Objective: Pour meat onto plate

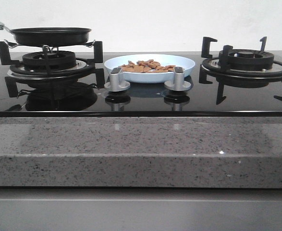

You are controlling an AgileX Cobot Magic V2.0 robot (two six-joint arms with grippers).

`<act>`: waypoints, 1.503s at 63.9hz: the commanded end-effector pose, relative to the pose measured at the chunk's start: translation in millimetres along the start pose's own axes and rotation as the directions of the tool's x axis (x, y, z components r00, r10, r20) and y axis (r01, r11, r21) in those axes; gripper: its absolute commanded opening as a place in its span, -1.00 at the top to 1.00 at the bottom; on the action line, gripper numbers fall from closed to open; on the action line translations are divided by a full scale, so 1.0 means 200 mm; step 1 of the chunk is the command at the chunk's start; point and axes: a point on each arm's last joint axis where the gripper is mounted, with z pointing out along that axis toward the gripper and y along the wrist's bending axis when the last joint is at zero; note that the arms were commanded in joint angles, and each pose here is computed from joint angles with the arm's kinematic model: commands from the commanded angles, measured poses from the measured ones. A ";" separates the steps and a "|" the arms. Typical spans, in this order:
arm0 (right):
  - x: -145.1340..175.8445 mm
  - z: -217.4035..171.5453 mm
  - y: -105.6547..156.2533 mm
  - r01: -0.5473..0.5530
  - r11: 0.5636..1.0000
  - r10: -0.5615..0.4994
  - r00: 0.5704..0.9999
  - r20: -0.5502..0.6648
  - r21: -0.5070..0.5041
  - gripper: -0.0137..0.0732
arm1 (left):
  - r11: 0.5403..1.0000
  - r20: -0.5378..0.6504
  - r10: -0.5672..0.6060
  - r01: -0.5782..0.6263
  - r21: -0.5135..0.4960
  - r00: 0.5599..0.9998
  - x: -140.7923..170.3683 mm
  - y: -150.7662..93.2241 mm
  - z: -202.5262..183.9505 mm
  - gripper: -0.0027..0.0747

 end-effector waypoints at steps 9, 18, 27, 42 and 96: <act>0.15 0.05 -0.04 -0.010 0.995 -0.013 0.973 0.230 0.099 0.84 | 1.000 0.096 -0.008 0.007 0.004 0.995 -0.03 0.00 -0.01 0.98; 0.28 0.11 -0.05 -0.015 0.994 -0.014 0.967 0.253 0.112 0.84 | 1.000 0.096 -0.008 0.007 0.004 0.995 -0.03 0.00 -0.01 0.98; 0.36 0.15 -0.07 -0.019 0.993 -0.016 0.957 0.291 0.119 0.84 | 1.000 0.096 -0.008 0.007 0.004 0.995 -0.03 0.00 -0.01 0.98; 0.34 0.14 -0.07 -0.027 0.989 -0.024 0.941 0.339 0.147 0.84 | 1.000 0.096 -0.008 0.007 0.004 0.995 -0.03 0.00 -0.01 0.98; 0.34 0.14 -0.08 -0.031 0.987 -0.026 0.940 0.341 0.160 0.84 | 1.000 0.096 -0.008 0.007 0.004 0.995 -0.03 0.00 -0.01 0.98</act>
